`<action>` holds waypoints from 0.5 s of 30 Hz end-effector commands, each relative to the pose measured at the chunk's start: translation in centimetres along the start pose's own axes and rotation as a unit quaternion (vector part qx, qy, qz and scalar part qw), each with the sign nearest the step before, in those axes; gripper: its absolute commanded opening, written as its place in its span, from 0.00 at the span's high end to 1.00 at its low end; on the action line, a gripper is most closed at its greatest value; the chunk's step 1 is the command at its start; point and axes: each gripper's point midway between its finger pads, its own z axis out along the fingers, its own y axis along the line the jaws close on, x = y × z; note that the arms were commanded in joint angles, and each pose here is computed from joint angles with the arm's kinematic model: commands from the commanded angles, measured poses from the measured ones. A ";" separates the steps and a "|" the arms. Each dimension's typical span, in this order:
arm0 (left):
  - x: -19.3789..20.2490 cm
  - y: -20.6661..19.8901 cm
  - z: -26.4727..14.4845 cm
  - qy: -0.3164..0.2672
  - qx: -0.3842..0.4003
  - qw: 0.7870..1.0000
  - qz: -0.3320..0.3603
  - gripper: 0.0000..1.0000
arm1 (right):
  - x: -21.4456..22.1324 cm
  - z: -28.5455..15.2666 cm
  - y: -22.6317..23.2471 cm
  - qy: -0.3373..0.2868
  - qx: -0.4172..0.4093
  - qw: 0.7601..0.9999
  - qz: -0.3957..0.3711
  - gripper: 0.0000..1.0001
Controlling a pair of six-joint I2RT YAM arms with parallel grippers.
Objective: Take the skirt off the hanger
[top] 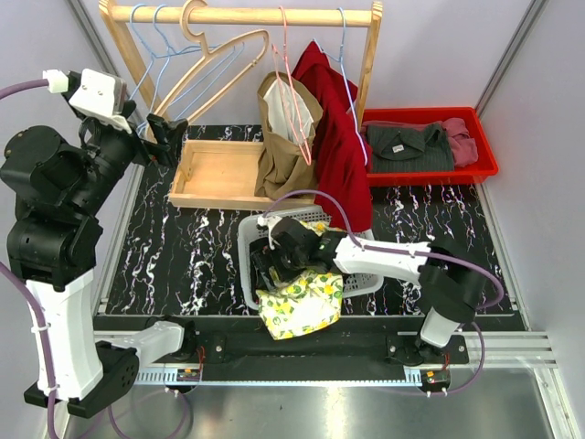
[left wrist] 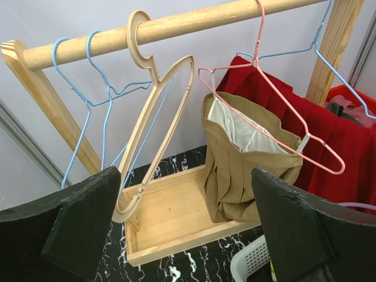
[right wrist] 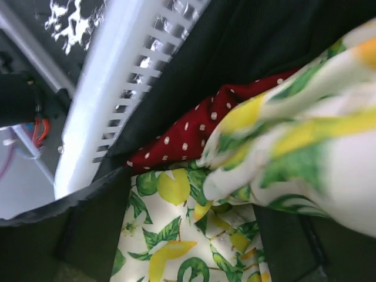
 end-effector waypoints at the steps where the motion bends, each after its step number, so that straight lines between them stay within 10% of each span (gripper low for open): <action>1: -0.7 -0.4 0.6 -0.019 0.013 1.000 0.004 0.01 | -6.8 -6.5 -0.8 -0.106 0.130 0.982 -0.091 0.08; 8: -0.2 -0.3 0.1 -0.015 0.010 1.000 0.012 0.01 | -10.0 -17.3 3.0 -0.214 0.091 0.964 -0.129 0.09; 15: -0.3 -0.1 0.2 -0.016 0.005 1.000 0.015 0.01 | -3.7 -17.9 4.5 -0.124 0.002 0.980 -0.154 0.07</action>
